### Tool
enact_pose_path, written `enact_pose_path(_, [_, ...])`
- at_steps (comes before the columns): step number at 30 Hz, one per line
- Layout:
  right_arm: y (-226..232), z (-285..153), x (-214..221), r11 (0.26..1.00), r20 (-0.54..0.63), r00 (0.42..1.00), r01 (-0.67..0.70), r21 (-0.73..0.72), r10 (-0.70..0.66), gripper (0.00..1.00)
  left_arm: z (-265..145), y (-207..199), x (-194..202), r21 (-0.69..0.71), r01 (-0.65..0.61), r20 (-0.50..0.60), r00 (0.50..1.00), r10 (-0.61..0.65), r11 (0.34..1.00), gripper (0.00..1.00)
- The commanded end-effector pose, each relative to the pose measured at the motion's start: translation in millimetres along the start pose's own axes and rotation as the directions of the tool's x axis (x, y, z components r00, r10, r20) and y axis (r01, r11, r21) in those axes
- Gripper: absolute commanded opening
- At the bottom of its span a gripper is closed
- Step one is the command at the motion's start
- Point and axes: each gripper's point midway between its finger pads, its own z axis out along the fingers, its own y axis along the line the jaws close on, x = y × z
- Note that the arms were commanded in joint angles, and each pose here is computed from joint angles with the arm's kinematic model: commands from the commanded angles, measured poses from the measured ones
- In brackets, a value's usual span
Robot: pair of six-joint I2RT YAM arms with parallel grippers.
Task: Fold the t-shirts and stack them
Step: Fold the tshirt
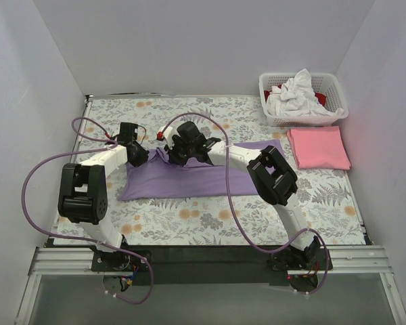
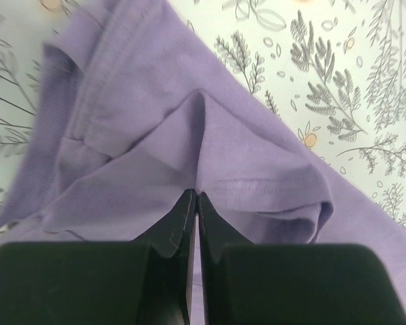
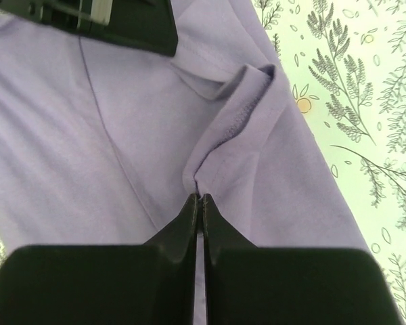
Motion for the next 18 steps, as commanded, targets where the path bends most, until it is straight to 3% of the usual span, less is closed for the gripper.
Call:
enact_pose_path(1, [-1.8,-26.9,-39.0,0.999,0.085,0.996,0.037,0.027,-0.039,0.01,-27.1,-7.7,-39.4,0.022,-0.015,0.119,0.993,0.013,1.0,0.0])
enact_pose_path(18, [8.5,-35.3,-16.8,0.999,0.043,0.998,0.038,0.0,-0.038,0.01,-48.2,25.6,-48.5,-0.089,-0.043,0.117,0.992,0.053,0.995,0.0])
